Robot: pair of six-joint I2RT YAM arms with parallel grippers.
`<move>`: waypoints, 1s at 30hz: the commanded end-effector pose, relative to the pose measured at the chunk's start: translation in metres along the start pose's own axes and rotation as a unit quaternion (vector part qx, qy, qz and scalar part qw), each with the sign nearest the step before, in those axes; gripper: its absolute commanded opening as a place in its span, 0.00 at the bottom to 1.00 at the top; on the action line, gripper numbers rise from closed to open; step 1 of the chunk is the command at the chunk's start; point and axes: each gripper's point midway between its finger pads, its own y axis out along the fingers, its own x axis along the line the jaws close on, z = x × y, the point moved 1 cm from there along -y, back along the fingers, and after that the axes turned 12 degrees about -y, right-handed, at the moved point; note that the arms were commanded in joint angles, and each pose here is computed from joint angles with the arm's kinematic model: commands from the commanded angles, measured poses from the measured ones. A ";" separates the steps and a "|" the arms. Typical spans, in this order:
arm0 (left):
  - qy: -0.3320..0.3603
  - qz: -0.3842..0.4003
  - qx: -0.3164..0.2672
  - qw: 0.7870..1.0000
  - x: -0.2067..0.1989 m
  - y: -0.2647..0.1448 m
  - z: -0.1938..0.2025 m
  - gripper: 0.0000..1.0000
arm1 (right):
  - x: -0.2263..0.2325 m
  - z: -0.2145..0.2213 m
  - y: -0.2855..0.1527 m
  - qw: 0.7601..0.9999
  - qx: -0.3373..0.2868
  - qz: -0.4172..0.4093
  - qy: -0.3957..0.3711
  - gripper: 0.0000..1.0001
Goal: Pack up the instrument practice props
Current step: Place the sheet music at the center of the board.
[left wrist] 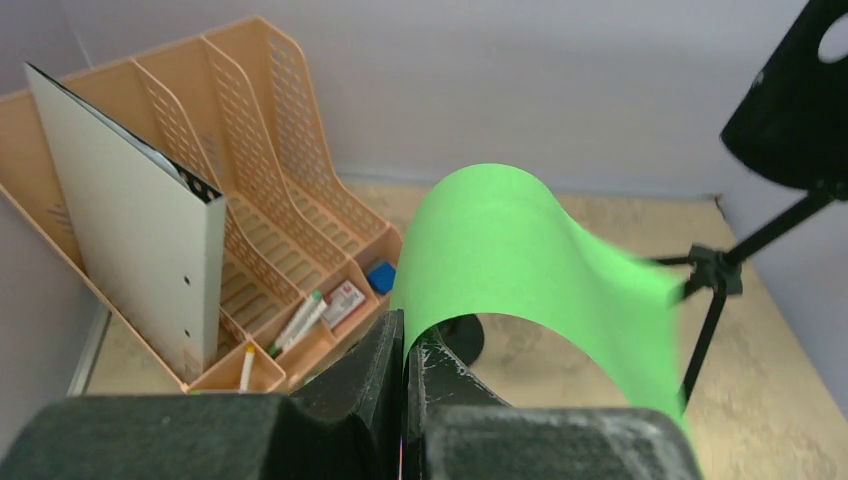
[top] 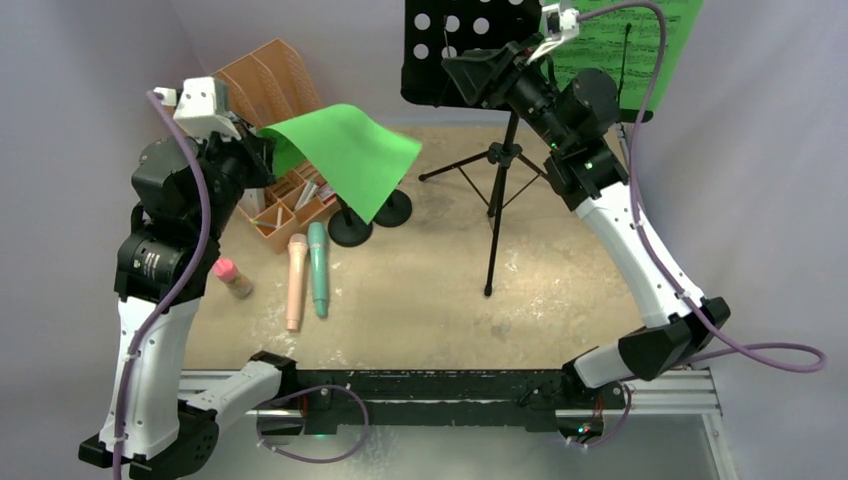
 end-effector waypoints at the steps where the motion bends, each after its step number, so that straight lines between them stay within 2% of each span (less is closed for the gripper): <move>1: 0.024 0.031 0.079 0.996 -0.004 -0.008 0.030 0.00 | 0.012 -0.036 -0.025 0.998 -0.048 -0.004 -0.046 0.61; 9: 0.000 0.086 0.184 0.979 -0.019 -0.015 0.078 0.00 | 0.029 -0.057 -0.074 0.985 -0.092 -0.015 -0.144 0.89; 13: -0.041 0.094 0.244 0.964 -0.019 -0.013 0.117 0.00 | 0.036 -0.033 -0.093 0.978 -0.085 -0.041 -0.186 0.98; 21: -0.126 0.099 0.332 0.930 -0.010 -0.018 0.197 0.00 | 0.049 0.022 -0.118 0.973 -0.031 -0.106 -0.204 0.99; 25: -0.150 0.057 0.364 0.917 0.012 -0.020 0.240 0.00 | 0.057 0.044 -0.133 0.970 -0.019 -0.132 -0.202 0.99; 30: -0.218 0.003 0.384 0.897 0.034 -0.024 0.291 0.00 | 0.060 0.080 -0.144 0.968 0.012 -0.164 -0.190 0.99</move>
